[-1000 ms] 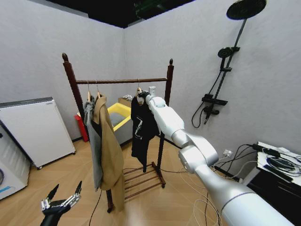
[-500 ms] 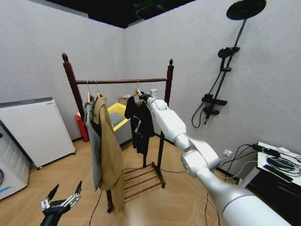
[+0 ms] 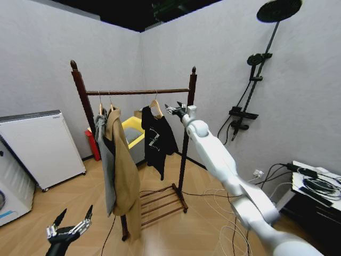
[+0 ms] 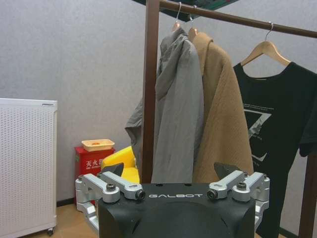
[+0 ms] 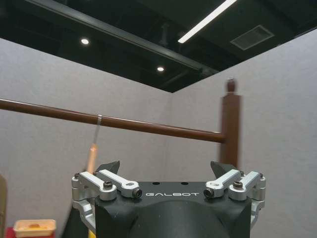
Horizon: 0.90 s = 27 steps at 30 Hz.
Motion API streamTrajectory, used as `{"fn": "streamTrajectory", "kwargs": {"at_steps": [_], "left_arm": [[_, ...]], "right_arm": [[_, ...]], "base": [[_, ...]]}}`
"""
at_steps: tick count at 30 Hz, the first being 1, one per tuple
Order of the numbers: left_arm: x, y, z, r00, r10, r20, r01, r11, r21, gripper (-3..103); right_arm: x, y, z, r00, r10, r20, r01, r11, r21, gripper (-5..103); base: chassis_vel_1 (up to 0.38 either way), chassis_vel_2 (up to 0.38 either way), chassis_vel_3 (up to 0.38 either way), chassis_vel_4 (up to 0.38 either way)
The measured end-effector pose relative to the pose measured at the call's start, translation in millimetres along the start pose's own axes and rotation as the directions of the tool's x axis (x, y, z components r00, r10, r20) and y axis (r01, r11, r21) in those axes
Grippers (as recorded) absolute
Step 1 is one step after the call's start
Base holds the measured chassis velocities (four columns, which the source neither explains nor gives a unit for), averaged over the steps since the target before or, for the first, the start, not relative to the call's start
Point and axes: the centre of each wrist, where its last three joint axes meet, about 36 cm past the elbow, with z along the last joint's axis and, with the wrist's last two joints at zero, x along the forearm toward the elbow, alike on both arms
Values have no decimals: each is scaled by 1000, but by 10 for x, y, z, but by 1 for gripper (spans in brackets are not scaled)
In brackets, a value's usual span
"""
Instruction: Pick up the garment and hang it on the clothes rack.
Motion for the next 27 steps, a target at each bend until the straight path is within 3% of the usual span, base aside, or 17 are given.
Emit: {"fn": "streamTrajectory", "kwargs": {"at_steps": [3,6,11,12,20,27], "left_arm": [[0,0,0,1000,0,0,0,1000,0,100],[0,0,1,1000,-1,0,1,1000,0,100],[0,0,0,1000,0,0,0,1000,0,100],[0,0,0,1000,0,0,0,1000,0,100],[0,0,0,1000,0,0,0,1000,0,100],[0,0,0,1000,0,0,0,1000,0,100]], "right_arm": [[955,-116,-3,999,33,-9,-33,999,10,100],[1241,-118,-9,999,46,-9,-46,999,10,100],[2455,75,131,992,119,-38,-120,993,-14,100],[2455,75,131,992,119,-38,-120,993,-14,100],[3647,267,458,957,276,-87,-279,960,-21,100],[4019,532,582,944,305,-127,-313,949,-49,100]], "base": [[0,0,0,0],[0,0,0,0],[0,0,0,0],[0,0,0,0],[0,0,0,0],[0,0,0,0]]}}
